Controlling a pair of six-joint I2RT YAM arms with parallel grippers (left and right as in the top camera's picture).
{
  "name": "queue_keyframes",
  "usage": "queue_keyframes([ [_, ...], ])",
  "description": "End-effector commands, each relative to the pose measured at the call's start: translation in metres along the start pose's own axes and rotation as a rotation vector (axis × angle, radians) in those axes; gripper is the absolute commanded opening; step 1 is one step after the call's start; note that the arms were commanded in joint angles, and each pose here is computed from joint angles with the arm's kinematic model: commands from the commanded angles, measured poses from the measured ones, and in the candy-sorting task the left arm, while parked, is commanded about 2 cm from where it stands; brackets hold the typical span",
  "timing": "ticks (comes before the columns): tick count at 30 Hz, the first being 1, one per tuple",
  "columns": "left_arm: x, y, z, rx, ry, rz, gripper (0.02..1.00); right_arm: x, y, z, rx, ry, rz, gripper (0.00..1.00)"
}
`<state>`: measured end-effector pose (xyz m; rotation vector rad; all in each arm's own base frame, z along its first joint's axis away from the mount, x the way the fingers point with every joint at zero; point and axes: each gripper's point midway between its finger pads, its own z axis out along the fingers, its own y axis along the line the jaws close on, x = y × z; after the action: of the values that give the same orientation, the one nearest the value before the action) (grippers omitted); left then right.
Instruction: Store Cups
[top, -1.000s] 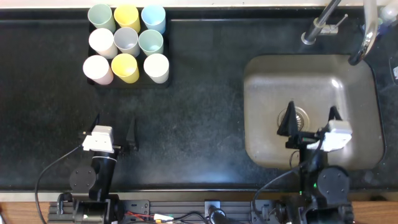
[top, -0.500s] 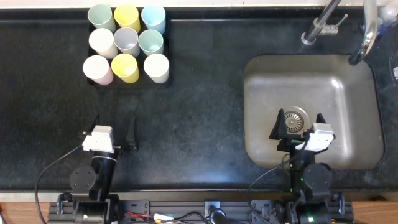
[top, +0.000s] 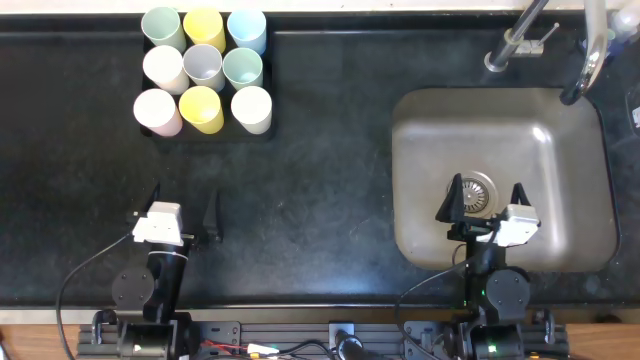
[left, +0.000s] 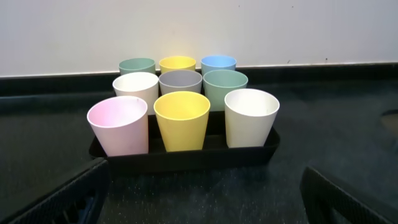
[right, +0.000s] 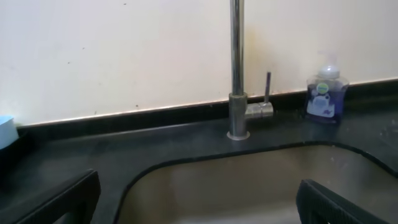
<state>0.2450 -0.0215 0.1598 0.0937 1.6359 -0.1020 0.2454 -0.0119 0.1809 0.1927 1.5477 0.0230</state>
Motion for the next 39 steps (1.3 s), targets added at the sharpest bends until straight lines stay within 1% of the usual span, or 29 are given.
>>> queue_keyframes([
  [1, 0.0, 0.002, 0.0, -0.009, -0.004, -0.014, 0.998, 0.003, -0.004, 0.0, 0.015, -0.002, -0.002, 0.996],
  [12, 0.0, 0.002, 0.0, -0.009, -0.004, -0.014, 0.998, 0.003, -0.003, 0.0, 0.013, -0.002, -0.002, 0.998],
  [15, 0.0, 0.002, 0.0, -0.01, -0.004, -0.014, 0.998, 0.003, -0.004, 0.0, 0.015, -0.001, -0.041, 0.998],
  [16, 0.0, 0.002, 0.0, -0.009, -0.004, -0.014, 0.998, 0.004, 0.0, 0.0, -0.004, 0.001, -0.041, 0.998],
  [18, 0.0, 0.002, 0.0, -0.009, -0.004, -0.014, 0.998, 0.008, 0.016, -0.001, -0.101, 0.02, -0.059, 0.998],
  [19, 0.0, 0.002, 0.0, -0.009, -0.004, -0.014, 0.996, 0.011, 0.023, -0.002, -0.144, 0.032, -0.081, 0.998],
  [22, 0.0, 0.002, 0.0, -0.009, -0.004, -0.014, 0.998, 0.014, 0.044, -0.006, -0.273, 0.032, -0.181, 0.998],
  [26, 0.0, 0.002, 0.0, -0.009, -0.004, -0.014, 0.998, 0.014, 0.042, -0.006, -0.258, 0.031, -0.183, 0.996],
  [39, 0.0, 0.002, 0.0, -0.009, -0.004, -0.014, 0.996, 0.014, 0.042, -0.006, -0.258, 0.031, -0.183, 0.998],
])
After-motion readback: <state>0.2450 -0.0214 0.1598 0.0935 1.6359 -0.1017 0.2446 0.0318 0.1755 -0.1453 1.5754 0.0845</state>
